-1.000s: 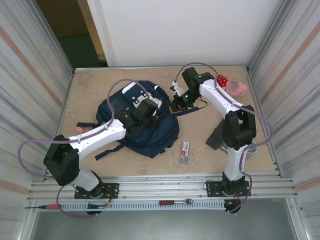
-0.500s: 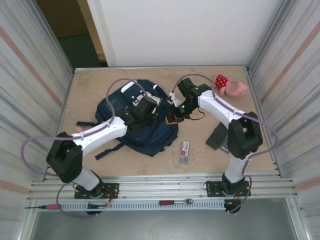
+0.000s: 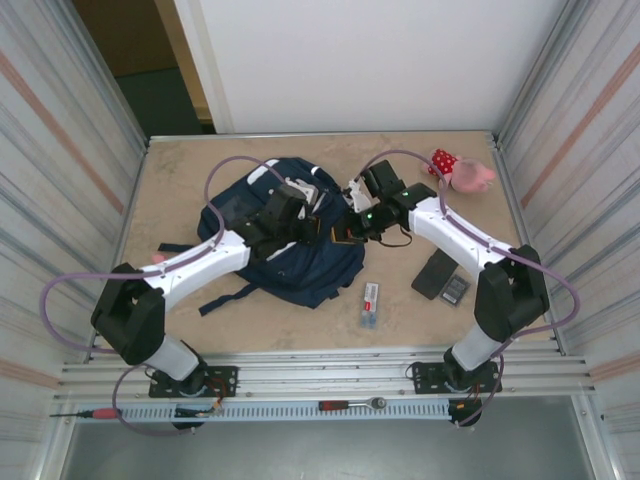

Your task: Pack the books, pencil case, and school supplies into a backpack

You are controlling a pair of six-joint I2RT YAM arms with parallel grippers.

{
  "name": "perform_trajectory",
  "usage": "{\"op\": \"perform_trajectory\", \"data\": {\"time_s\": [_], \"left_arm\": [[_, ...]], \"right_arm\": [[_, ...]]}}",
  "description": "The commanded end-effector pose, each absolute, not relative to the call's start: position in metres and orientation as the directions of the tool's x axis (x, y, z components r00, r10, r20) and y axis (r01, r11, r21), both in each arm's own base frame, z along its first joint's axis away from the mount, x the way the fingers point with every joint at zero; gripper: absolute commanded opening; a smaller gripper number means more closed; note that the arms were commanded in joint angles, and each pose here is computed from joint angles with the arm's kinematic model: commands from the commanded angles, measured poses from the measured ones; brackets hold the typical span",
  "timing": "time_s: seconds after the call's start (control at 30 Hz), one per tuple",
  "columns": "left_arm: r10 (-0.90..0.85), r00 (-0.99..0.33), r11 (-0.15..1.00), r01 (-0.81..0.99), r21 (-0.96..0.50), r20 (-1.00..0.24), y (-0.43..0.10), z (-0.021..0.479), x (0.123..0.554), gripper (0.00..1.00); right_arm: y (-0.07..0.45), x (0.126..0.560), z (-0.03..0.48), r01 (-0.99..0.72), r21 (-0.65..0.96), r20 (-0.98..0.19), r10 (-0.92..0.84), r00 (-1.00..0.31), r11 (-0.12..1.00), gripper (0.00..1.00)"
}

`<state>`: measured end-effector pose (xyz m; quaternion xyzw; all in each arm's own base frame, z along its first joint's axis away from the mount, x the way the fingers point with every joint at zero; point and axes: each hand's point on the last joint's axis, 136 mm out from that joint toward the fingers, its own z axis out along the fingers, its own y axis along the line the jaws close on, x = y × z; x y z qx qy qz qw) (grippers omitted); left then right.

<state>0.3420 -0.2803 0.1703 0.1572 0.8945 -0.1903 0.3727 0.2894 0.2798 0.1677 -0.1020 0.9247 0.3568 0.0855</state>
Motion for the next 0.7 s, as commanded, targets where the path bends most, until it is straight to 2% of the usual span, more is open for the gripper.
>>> {"op": "perform_trajectory", "data": {"time_s": [0.0,0.1,0.17,0.33,0.4,0.47,0.67], "left_arm": [[0.092,-0.532,0.808,0.534,-0.249,-0.841,-0.287,0.214,0.363,0.00],[0.156,-0.516,0.723,0.640,-0.259,-0.842,-0.282,0.209,0.352,0.00],[0.210,-0.470,0.657,0.717,-0.232,-0.858,-0.280,0.208,0.343,0.00],[0.392,-0.241,0.437,0.898,-0.051,-0.888,-0.283,0.206,0.312,0.00],[0.432,-0.199,0.388,0.921,-0.018,-0.879,-0.282,0.206,0.306,0.00],[0.429,-0.242,0.439,0.898,-0.033,-0.870,-0.277,0.207,0.315,0.00],[0.332,-0.366,0.564,0.816,-0.128,-0.869,-0.272,0.211,0.333,0.00]], "right_arm": [[0.276,0.267,0.187,-0.223,0.704,-0.185,-0.129,-0.974,0.674,0.20],[0.259,0.279,0.201,-0.199,0.738,-0.222,-0.047,-0.974,0.645,0.50],[0.252,0.286,0.209,-0.167,0.775,-0.223,0.015,-0.975,0.609,0.61],[0.247,0.293,0.210,-0.075,0.829,-0.168,0.118,-0.979,0.555,0.63],[0.252,0.295,0.207,-0.042,0.846,-0.137,0.142,-0.980,0.531,0.63],[0.257,0.293,0.206,-0.044,0.839,-0.142,0.139,-0.980,0.543,0.63],[0.256,0.280,0.195,-0.188,0.650,-0.312,0.034,-0.949,0.736,0.58]]}}
